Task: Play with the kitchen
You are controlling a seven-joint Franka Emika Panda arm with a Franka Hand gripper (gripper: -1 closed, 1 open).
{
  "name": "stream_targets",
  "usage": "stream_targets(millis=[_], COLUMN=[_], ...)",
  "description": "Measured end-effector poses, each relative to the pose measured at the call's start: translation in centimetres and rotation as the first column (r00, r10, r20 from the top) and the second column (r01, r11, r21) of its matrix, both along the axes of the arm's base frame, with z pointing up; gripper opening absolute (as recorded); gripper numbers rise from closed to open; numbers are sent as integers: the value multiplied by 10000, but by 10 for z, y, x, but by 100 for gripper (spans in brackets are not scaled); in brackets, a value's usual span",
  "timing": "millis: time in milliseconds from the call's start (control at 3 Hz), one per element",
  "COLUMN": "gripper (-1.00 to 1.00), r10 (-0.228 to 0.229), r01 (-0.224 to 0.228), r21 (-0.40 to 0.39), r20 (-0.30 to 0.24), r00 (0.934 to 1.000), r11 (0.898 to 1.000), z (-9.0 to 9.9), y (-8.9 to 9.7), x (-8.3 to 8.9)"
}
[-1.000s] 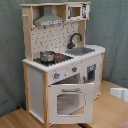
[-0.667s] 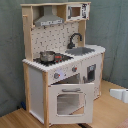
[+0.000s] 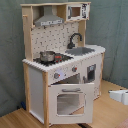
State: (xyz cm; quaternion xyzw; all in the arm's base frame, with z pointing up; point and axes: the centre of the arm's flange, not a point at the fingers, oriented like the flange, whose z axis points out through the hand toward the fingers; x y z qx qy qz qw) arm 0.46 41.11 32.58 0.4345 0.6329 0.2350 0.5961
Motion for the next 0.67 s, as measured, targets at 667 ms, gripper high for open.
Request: stream_targets(millis=[667], gripper=[100], r10=[331], r01=[-330], r21=[-463], r20=[29], r00=[9994], r11=[9984], z=[-8], y=[-3], x=[6])
